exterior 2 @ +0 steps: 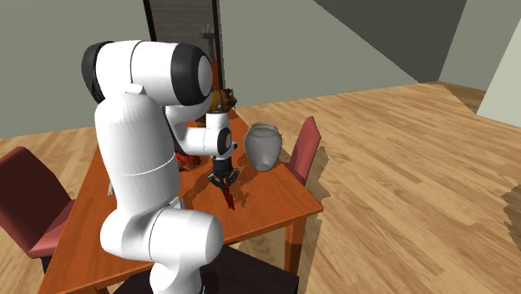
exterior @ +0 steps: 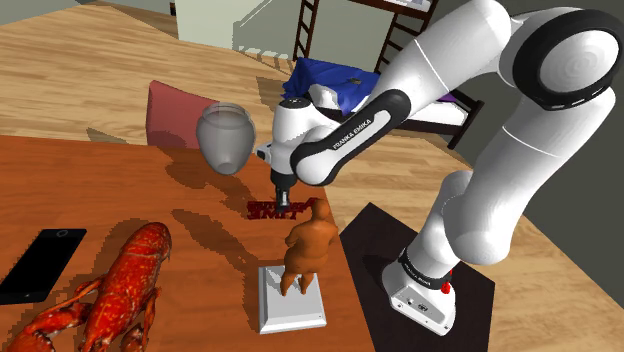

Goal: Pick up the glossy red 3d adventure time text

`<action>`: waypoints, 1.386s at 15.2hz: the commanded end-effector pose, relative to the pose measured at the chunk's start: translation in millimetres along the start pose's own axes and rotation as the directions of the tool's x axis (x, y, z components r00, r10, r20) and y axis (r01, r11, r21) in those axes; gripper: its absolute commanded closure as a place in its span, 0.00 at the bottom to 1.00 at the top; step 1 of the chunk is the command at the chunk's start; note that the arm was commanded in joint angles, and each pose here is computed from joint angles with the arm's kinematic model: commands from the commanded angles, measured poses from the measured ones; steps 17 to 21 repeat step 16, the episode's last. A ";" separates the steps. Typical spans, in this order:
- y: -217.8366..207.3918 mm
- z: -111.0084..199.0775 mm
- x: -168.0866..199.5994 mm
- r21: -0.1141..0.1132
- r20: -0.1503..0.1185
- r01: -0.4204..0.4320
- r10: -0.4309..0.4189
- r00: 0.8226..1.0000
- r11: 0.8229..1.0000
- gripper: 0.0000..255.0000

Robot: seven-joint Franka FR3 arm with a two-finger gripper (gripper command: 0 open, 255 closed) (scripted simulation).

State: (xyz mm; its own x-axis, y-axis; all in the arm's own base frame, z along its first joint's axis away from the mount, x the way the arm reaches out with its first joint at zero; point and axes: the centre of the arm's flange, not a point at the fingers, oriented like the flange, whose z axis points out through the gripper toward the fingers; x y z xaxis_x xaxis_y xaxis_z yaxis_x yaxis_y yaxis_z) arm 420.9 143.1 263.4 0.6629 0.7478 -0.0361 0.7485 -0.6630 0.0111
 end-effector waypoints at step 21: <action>1.1 -77.3 -2.7 0.000 0.000 0.000 0.000 1.000 1.000 1.00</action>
